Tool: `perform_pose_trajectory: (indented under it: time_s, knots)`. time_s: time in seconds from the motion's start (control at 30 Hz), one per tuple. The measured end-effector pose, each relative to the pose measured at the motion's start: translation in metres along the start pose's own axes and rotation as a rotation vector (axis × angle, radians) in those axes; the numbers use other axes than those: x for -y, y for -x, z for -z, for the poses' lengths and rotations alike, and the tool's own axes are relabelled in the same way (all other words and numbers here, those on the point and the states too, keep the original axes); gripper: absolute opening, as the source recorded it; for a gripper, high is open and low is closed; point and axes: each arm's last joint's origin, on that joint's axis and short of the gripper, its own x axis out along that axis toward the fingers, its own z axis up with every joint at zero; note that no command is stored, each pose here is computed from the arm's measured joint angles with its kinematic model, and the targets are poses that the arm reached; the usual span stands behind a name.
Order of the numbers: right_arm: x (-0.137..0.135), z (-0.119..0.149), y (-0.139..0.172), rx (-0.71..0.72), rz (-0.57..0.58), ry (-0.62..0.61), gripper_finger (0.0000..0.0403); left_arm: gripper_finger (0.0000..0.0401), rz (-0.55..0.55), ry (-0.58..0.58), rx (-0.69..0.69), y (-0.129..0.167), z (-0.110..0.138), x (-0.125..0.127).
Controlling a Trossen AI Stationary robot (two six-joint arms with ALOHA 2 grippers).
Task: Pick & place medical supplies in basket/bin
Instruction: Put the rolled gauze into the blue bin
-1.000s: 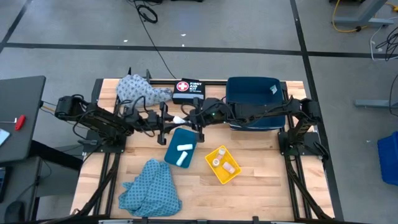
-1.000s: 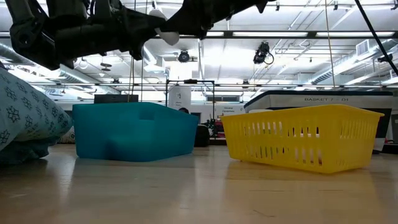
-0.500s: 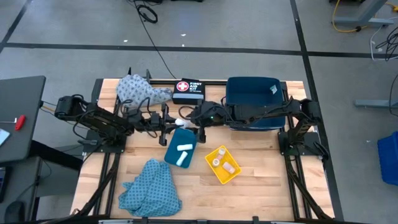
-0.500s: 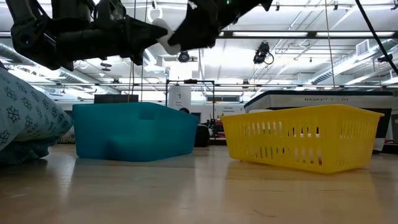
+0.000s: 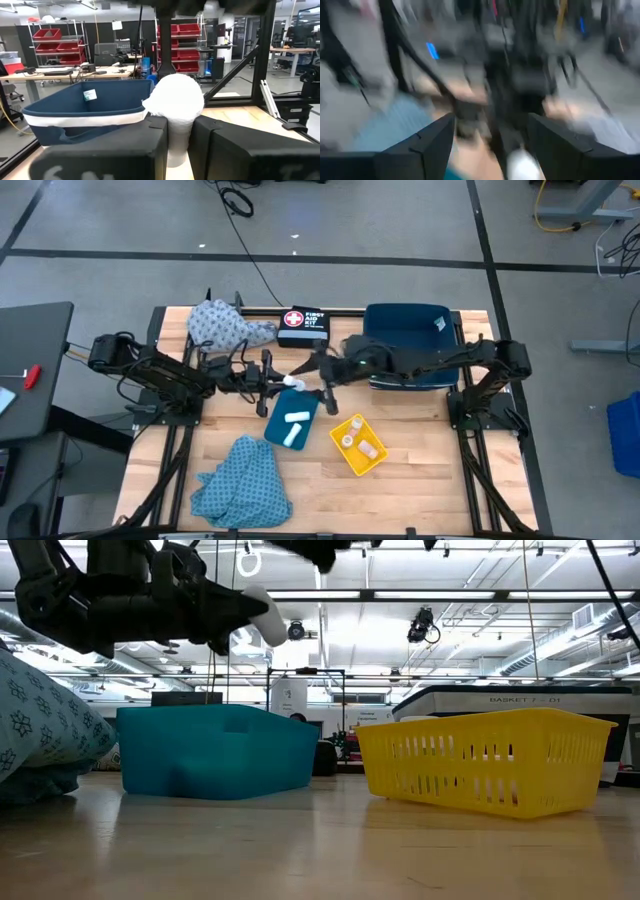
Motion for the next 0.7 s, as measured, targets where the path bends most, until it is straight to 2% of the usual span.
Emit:
perform_pose_trajectory:
  time_s: [0.13, 0.23, 0.37, 0.5, 0.7]
  knots:
    - [-0.021, 0.019, 0.009, 0.310, -0.060, -0.030, 0.0258, 0.0042, -0.002, 0.000, -0.002, 0.000, 0.000, 0.000]
    - [-0.036, 0.044, 0.020, 0.420, -0.036, -0.036, 0.0258, 0.0042, -0.002, 0.001, -0.009, 0.000, 0.001, 0.000]
    - [-0.041, 0.076, 0.041, 0.346, 0.064, -0.053, 0.0258, 0.0042, -0.003, 0.002, -0.019, 0.000, 0.002, 0.000]
    - [-0.050, 0.104, 0.069, 0.264, 0.113, -0.089, 0.0258, 0.0042, -0.002, 0.010, -0.032, 0.000, 0.003, 0.000]
    - [-0.076, 0.122, 0.110, 0.304, 0.192, -0.133, 0.0258, 0.0042, 0.000, 0.066, -0.102, 0.001, 0.010, 0.000]
